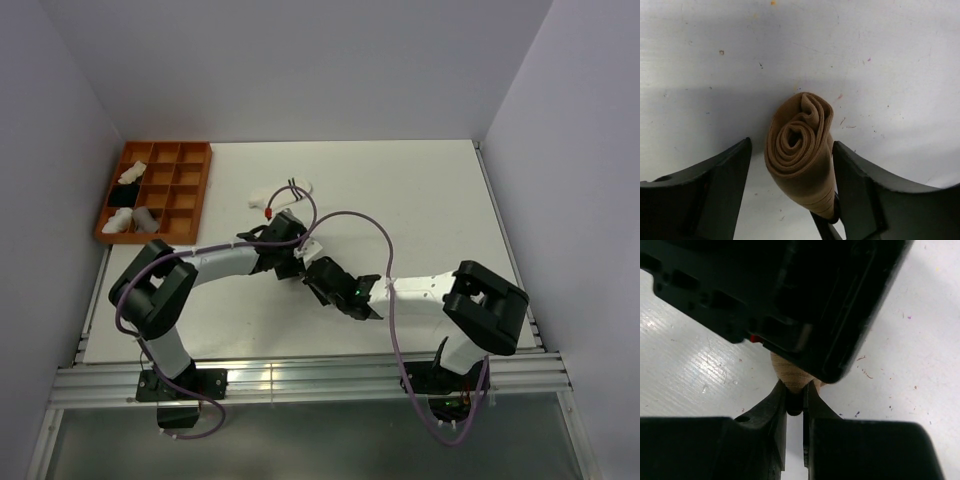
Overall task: Roll the socks
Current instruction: Roll the sock at the center of the board.
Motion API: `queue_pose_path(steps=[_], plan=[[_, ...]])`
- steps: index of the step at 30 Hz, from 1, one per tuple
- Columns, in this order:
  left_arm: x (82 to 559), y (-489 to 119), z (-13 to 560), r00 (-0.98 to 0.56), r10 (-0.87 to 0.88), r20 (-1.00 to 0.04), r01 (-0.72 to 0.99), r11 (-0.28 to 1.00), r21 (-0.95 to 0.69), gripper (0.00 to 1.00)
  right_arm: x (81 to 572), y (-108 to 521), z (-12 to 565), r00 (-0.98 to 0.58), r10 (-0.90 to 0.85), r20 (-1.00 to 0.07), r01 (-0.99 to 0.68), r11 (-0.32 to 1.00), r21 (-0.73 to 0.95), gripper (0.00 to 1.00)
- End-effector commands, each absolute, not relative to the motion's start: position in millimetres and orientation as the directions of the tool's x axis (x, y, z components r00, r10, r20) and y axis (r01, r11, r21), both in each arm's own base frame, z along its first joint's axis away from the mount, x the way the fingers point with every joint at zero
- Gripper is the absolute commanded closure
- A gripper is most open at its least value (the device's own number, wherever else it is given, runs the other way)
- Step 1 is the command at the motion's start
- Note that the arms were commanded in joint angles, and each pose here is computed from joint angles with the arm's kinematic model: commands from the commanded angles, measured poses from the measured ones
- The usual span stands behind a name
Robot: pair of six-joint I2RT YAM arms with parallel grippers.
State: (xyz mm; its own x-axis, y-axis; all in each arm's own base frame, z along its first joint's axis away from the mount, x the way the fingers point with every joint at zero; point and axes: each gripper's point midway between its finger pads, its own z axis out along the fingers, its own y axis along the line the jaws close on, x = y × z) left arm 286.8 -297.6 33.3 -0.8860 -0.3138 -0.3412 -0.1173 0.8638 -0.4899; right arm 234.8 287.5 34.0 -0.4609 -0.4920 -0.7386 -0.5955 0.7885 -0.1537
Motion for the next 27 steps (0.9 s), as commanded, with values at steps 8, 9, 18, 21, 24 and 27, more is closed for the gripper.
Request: queue_pose_path(steps=[8,9,18,21,24,27], plan=[[299,-267,53,-0.818,-0.420,-0.393,-0.205,0.851,-0.484,0.17,220,280,28,-0.565,-0.411,-0.715,-0.598,0.801,0.012,1.00],[301,-264,56,-0.806,-0.443,-0.392,-0.223,0.842,-0.491,0.14,219,280,28,-0.574,-0.405,-0.712,-0.604,0.796,0.034,1.00],[310,-223,80,-0.679,-0.602,-0.420,-0.317,0.757,-0.572,0.11,221,285,33,-0.670,-0.287,-0.684,-0.590,0.766,0.256,1.00],[308,-219,94,-0.644,-0.624,-0.442,-0.284,0.732,-0.619,0.11,222,285,31,-0.721,-0.251,-0.646,-0.568,0.747,0.345,1.00],[300,-227,103,-0.652,-0.618,-0.439,-0.204,0.702,-0.683,0.13,221,287,28,-0.780,-0.199,-0.593,-0.528,0.719,0.453,1.00],[289,-244,105,-0.671,-0.596,-0.441,-0.134,0.683,-0.718,0.13,221,289,31,-0.819,-0.152,-0.553,-0.496,0.673,0.549,1.00]])
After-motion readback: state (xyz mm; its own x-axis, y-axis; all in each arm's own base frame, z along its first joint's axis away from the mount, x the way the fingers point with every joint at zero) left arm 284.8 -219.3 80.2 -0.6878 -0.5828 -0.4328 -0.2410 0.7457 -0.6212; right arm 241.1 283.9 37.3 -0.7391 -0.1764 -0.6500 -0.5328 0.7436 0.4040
